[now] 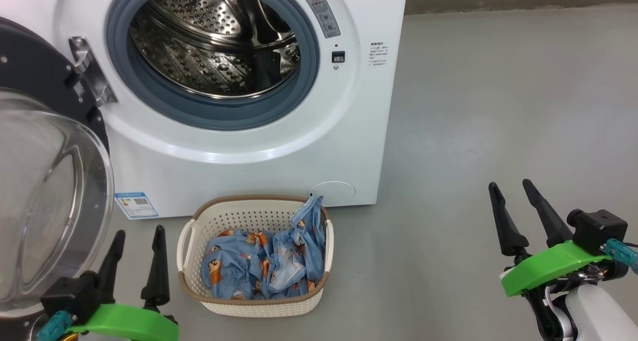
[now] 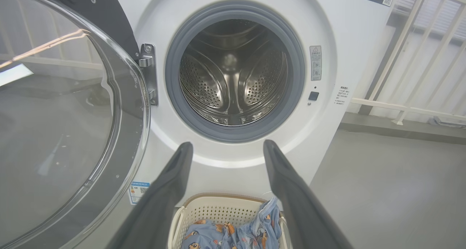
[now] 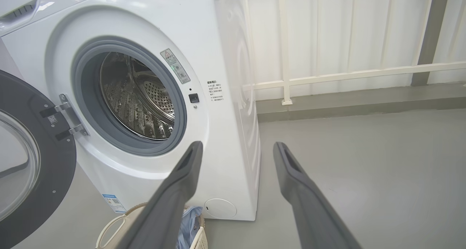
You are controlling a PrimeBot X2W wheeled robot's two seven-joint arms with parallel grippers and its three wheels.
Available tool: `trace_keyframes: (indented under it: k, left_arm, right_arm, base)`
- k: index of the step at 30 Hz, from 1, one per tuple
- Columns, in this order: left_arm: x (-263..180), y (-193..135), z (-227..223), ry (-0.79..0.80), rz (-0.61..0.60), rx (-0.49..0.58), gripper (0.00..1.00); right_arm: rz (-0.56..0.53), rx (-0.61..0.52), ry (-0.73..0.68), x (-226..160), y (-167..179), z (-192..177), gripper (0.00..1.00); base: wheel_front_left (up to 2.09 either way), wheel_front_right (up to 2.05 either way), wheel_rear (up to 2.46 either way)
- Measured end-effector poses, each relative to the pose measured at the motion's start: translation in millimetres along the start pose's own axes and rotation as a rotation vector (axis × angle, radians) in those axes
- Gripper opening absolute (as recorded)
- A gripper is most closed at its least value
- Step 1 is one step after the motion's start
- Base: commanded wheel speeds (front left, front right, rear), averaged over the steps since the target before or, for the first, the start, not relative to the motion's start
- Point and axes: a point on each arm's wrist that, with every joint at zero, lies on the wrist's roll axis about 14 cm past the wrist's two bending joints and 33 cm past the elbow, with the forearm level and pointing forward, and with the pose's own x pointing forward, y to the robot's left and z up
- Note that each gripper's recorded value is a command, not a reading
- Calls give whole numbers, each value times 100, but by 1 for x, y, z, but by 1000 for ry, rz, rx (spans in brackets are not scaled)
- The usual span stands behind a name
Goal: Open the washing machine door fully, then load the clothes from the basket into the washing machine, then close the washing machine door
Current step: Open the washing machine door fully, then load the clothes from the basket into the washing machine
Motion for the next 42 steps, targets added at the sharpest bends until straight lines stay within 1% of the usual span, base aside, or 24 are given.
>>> trace_keyframes:
  k: [9, 30, 42]
  left_arm:
    - [2, -1, -5, 10, -6, -1, 100]
    - [-1, -3, -3, -5, -20, -1, 100]
    - [-2, -2, -3, -4, -18, 0, 100]
  right_arm:
    - [-10, -2, 5, 1, -4, -2, 100]
    - [1, -8, -2, 2, -1, 1, 100]
    - [3, -8, -2, 2, 0, 1, 100]
  base:
    - [0, 0, 0]
    - [2, -2, 0]
    - [94, -94, 0]
